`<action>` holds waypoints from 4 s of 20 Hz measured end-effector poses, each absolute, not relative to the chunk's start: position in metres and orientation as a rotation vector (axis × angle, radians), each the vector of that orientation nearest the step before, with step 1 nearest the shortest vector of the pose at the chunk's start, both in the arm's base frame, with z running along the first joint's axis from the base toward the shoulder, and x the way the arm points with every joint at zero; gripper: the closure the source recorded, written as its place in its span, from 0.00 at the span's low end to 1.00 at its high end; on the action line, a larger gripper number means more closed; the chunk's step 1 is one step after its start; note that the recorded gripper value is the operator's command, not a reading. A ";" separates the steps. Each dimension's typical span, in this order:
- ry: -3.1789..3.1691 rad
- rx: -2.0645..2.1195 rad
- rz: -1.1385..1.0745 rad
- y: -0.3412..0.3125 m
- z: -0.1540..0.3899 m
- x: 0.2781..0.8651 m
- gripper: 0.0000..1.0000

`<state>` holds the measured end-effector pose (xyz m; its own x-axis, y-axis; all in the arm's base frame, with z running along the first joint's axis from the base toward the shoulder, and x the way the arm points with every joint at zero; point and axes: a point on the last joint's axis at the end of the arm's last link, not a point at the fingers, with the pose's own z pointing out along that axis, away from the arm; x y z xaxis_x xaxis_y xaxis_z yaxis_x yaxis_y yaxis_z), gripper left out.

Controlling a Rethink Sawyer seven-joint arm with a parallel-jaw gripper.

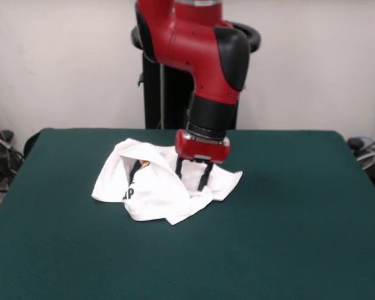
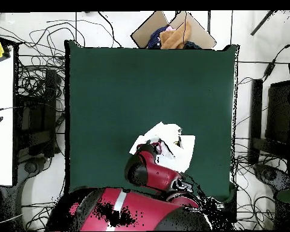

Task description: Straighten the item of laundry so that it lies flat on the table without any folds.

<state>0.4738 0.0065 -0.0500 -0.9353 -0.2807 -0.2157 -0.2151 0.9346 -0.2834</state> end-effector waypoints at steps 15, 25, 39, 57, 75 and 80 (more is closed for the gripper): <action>2.827 -0.359 -0.492 -0.050 -0.030 0.470 0.00; 2.768 -0.367 -0.568 -0.109 -0.050 0.461 0.00; 2.677 -0.537 -0.348 -0.147 -0.061 0.455 0.00; 2.754 -0.564 -0.200 -0.160 -0.058 0.468 0.00; 2.788 -0.561 -0.182 -0.157 -0.056 0.473 0.00; 2.877 -0.481 -0.145 -0.154 -0.047 0.484 0.00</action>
